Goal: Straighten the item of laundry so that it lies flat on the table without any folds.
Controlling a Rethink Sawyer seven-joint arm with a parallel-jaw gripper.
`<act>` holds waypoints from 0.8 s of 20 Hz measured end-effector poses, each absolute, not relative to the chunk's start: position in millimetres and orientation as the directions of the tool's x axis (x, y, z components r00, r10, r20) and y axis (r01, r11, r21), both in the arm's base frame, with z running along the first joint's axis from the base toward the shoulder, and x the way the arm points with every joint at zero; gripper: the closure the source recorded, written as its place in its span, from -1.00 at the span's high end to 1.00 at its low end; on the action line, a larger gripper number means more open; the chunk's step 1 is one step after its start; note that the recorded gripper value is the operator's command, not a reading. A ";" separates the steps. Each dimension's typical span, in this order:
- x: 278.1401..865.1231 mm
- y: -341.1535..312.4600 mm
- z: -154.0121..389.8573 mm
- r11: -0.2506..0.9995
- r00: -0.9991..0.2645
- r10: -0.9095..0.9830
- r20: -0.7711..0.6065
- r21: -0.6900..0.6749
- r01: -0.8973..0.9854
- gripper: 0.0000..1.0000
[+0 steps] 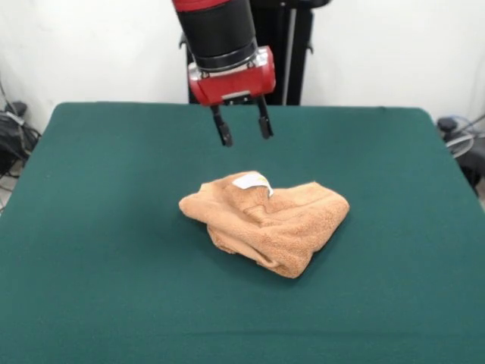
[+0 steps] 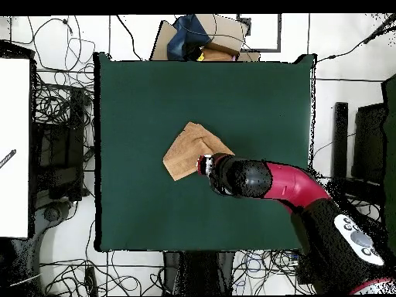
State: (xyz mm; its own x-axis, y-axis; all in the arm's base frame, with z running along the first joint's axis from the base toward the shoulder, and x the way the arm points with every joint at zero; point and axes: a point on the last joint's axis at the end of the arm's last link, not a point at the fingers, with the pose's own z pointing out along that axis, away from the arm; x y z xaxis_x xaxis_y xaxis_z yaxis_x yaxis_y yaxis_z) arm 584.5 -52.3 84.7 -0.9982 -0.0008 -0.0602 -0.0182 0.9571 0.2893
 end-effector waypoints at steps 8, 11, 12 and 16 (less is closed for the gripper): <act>586.1 -43.9 87.7 0.950 -0.990 0.012 -0.140 0.310 -0.032 1.00; 586.3 -42.0 87.1 0.951 -0.986 0.020 -0.167 0.308 -0.033 1.00; 585.7 -41.3 86.8 0.951 -0.985 0.021 -0.172 0.308 -0.033 1.00; 582.0 -38.8 85.1 0.951 -0.984 0.016 -0.180 0.306 -0.040 1.00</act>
State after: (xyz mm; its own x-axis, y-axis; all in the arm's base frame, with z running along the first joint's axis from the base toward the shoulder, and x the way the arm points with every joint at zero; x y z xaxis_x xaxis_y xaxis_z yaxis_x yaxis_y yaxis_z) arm 582.0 -38.8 85.1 -0.9836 0.0164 -0.1798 -0.0402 0.9511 0.3064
